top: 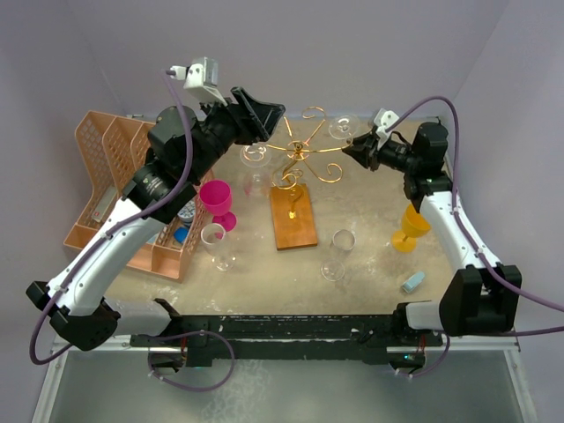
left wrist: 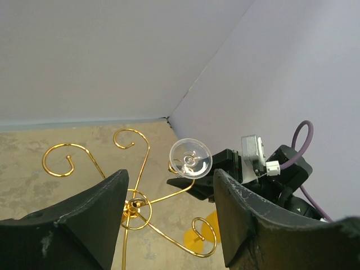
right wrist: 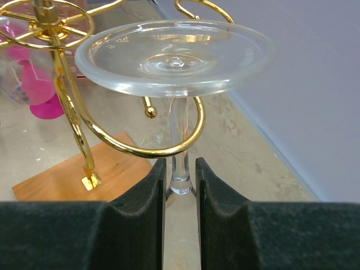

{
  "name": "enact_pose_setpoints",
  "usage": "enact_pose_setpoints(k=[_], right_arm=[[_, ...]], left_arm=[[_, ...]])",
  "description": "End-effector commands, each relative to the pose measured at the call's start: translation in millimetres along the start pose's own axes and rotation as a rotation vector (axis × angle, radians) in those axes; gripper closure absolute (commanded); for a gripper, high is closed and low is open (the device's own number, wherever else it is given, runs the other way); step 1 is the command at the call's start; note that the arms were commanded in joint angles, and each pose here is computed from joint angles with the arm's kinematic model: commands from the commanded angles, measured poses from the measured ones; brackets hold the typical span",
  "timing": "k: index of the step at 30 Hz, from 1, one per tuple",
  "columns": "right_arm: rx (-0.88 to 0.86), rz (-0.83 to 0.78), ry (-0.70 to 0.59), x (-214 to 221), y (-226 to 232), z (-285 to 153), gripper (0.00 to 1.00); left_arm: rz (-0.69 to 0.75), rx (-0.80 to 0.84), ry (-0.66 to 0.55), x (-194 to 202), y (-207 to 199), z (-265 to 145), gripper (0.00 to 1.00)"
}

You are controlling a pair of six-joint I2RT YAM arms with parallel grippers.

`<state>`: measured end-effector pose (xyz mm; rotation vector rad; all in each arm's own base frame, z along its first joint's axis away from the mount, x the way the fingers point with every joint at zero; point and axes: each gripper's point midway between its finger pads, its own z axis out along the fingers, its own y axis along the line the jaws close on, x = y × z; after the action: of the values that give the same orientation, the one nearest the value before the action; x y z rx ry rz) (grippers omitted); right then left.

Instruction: Place the wine glass upside down on the wine glass rack

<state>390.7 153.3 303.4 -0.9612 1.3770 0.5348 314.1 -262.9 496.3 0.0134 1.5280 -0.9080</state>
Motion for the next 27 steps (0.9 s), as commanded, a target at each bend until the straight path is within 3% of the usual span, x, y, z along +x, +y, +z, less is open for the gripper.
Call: enact_pose_setpoints(k=[1, 8, 15, 27], right_arm=[[0.039, -0.026, -0.021, -10, -15, 3, 0.94], [0.008, -0.031, 0.018, 5, -17, 10, 0.78], [-0.005, -0.045, -0.007, -6, -8, 3, 0.46], [0.125, 0.012, 0.032, 0, -14, -11, 0.28]], left_arm=[[-0.015, 0.048, -0.057, -24, -15, -5, 0.41], [-0.012, 0.043, -0.066, -26, -14, -7, 0.41], [-0.01, 0.043, -0.07, -28, -14, -8, 0.41], [0.025, 0.045, -0.072, -33, -16, -14, 0.41]])
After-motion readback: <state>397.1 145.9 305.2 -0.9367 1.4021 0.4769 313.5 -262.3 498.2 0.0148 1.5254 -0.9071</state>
